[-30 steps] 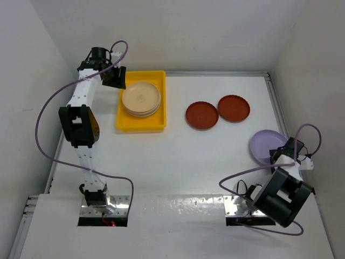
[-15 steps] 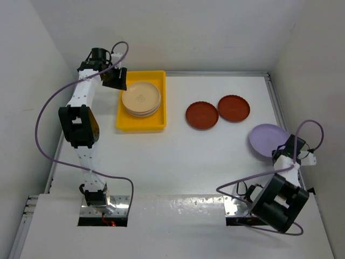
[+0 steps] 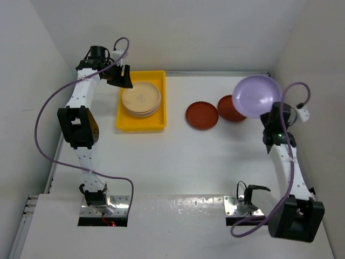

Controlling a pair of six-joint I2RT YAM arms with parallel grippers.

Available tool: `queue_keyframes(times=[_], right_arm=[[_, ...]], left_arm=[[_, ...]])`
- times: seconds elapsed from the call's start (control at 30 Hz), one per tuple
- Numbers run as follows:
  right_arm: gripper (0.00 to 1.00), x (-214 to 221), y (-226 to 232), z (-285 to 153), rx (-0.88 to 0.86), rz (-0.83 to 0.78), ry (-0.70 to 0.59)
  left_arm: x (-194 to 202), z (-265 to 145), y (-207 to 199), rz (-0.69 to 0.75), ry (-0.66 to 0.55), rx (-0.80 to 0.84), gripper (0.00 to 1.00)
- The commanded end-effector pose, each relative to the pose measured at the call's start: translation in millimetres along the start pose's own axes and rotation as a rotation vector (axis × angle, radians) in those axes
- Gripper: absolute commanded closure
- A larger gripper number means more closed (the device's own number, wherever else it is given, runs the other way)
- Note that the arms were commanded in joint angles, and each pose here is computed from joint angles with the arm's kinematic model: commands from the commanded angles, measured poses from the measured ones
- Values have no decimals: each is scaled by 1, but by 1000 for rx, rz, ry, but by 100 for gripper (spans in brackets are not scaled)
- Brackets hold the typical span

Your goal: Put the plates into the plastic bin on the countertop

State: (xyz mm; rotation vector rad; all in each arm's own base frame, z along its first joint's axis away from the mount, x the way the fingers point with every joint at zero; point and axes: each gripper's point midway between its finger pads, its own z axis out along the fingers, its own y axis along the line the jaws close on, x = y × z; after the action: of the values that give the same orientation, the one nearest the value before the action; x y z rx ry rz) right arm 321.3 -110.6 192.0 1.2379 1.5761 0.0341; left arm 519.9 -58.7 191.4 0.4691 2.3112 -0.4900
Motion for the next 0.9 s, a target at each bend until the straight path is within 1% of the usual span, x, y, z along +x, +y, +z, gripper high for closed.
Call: queue_keyframes(times=[0.0, 0.03, 0.07, 0.1, 0.13, 0.17, 0.2, 0.23, 0.27, 0.3, 0.33, 0.37, 0.4, 0.43, 0.47, 0.5, 0.57, 0.6, 0.67, 0.7, 0.73, 0.8, 0.83, 0.87], right_arm=[[100, 50, 27, -4, -57, 3, 107], [100, 76, 39, -3, -87, -22, 155], [100, 91, 50, -7, -119, -20, 185], [100, 121, 72, -19, -194, -51, 247], [100, 137, 91, -20, -259, -82, 287], [100, 158, 98, -19, -276, -130, 329], [100, 176, 133, -43, -398, -211, 377], [100, 184, 155, -44, -440, -297, 387], [100, 205, 155, -40, -428, -371, 426], [100, 204, 209, -71, -568, -386, 446], [100, 236, 194, -56, -534, -535, 504], [100, 248, 201, -63, -564, -567, 546], [100, 241, 245, -84, -694, -561, 577], [100, 265, 233, -83, -662, -616, 657], [100, 282, 231, -81, -662, -642, 703], [100, 277, 260, -98, -753, -639, 709], [100, 298, 258, -100, -756, -679, 748], [100, 305, 259, -108, -787, -696, 764], [100, 310, 266, -117, -832, -690, 768], [100, 311, 267, -122, -849, -689, 768], [100, 316, 264, -123, -852, -691, 779], [100, 311, 271, -125, -875, -674, 765], [100, 313, 267, -124, -864, -670, 772], [100, 310, 271, -126, -875, -660, 765]], left_arm=[[-41, -32, -26, 93, -113, 28, 30], [-38, -27, -32, 96, -102, 39, 30], [-41, -29, -39, 109, -108, 47, 30], [-37, -27, -39, 103, -99, 49, 30], [-40, -29, -46, 115, -105, 55, 29], [-40, -27, -51, 121, -103, 63, 29], [-40, -29, -54, 122, -105, 72, 29], [-37, -25, -58, 124, -95, 82, 28], [-40, -27, -66, 147, -102, 90, 28], [-35, -24, -66, 140, -89, 93, 28], [-29, -18, -73, 141, -70, 109, 28], [-28, -17, -84, 164, -67, 124, 28], [-25, -13, -83, 175, -53, 108, 28], [-20, -11, -83, 169, -42, 110, 28], [-20, -9, -87, 178, -37, 107, 28], [-20, -7, -87, 184, -30, 89, 28], [-17, -4, -80, 171, -14, 56, 28], [-16, -4, -73, 171, -7, 20, 28], [-18, -4, -72, 152, -14, 7, 28], [-15, -2, -64, 141, -6, -8, 29], [-15, -2, -67, 141, -9, 8, 35], [-15, -3, -64, 135, -13, 12, 45], [-15, -3, -64, 135, -13, 12, 51], [-12, -2, -62, 131, -3, 5, 65]])
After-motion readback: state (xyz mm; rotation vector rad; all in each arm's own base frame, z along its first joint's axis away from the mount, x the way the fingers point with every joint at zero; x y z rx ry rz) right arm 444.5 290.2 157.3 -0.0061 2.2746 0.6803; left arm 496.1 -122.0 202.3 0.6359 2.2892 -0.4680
